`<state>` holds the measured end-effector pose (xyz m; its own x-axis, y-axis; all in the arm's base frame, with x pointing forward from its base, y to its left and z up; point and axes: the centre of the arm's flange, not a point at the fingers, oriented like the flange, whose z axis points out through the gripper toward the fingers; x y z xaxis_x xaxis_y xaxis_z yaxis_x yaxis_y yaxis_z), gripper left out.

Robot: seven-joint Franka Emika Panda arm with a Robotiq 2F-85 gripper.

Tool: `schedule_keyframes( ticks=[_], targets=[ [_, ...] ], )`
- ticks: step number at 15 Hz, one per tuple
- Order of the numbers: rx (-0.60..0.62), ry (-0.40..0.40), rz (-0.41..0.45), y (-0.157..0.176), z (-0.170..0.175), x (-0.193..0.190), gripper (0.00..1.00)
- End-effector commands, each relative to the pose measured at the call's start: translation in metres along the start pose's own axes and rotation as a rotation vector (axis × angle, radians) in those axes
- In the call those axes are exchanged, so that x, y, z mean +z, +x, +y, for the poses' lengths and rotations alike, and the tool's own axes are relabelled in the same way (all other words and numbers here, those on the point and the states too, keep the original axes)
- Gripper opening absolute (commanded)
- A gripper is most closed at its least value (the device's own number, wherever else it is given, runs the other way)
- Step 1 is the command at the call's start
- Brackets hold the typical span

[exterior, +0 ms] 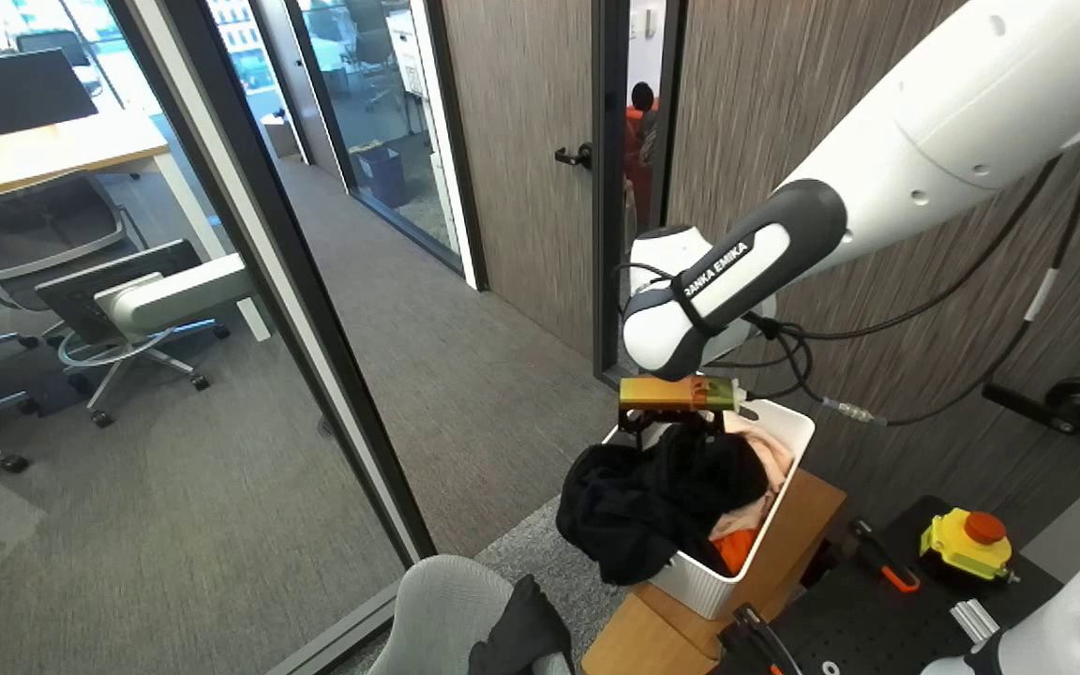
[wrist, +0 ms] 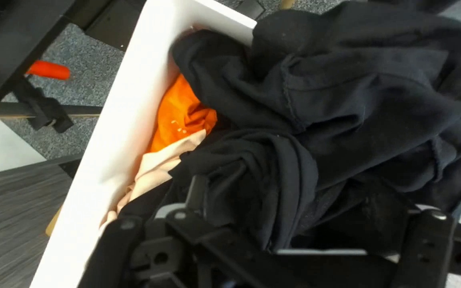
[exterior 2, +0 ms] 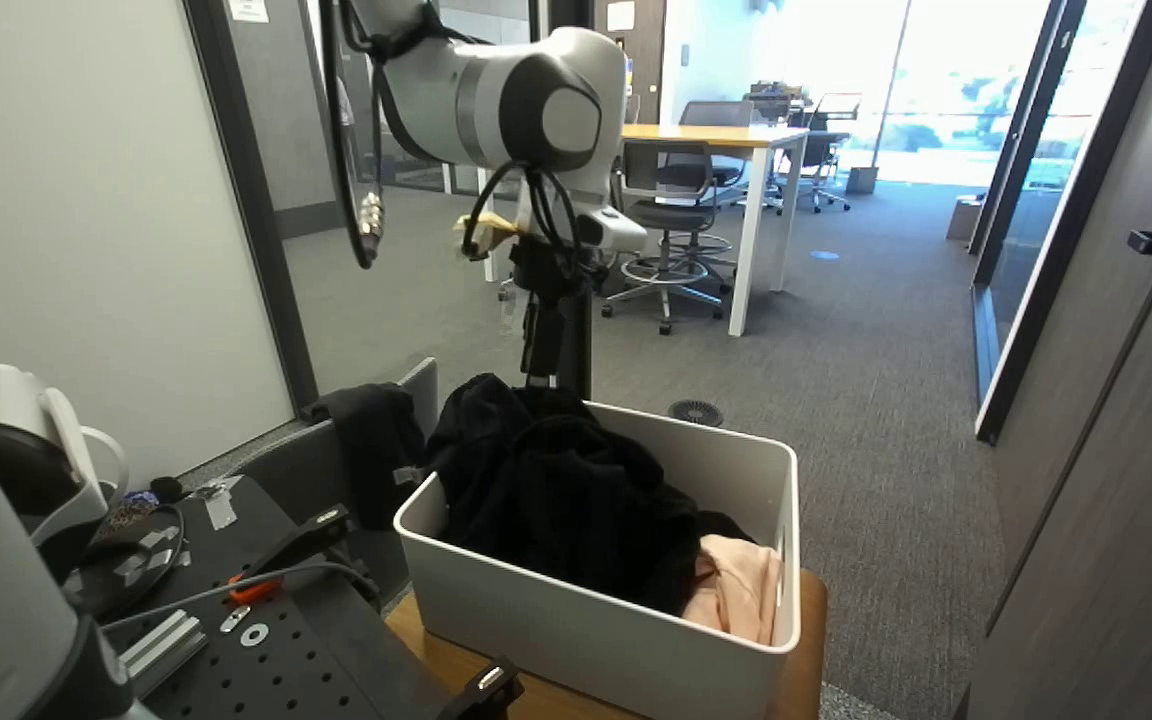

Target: Put the black shirt on the chair in the white bin

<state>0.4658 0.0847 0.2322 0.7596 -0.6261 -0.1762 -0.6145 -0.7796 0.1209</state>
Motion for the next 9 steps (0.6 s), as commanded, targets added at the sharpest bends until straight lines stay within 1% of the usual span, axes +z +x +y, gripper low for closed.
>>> schedule_keyframes(
  ticks=[1, 5, 7, 9],
  targets=[
    [-0.188, -0.016, 0.060, -0.056, 0.028, -0.069, 1.00],
    [-0.386, -0.024, 0.107, -0.110, 0.048, -0.125, 1.00],
    [-0.482, -0.035, 0.136, -0.136, 0.062, -0.149, 1.00],
    [-0.563, -0.029, 0.167, -0.161, 0.077, -0.167, 1.00]
  ],
)
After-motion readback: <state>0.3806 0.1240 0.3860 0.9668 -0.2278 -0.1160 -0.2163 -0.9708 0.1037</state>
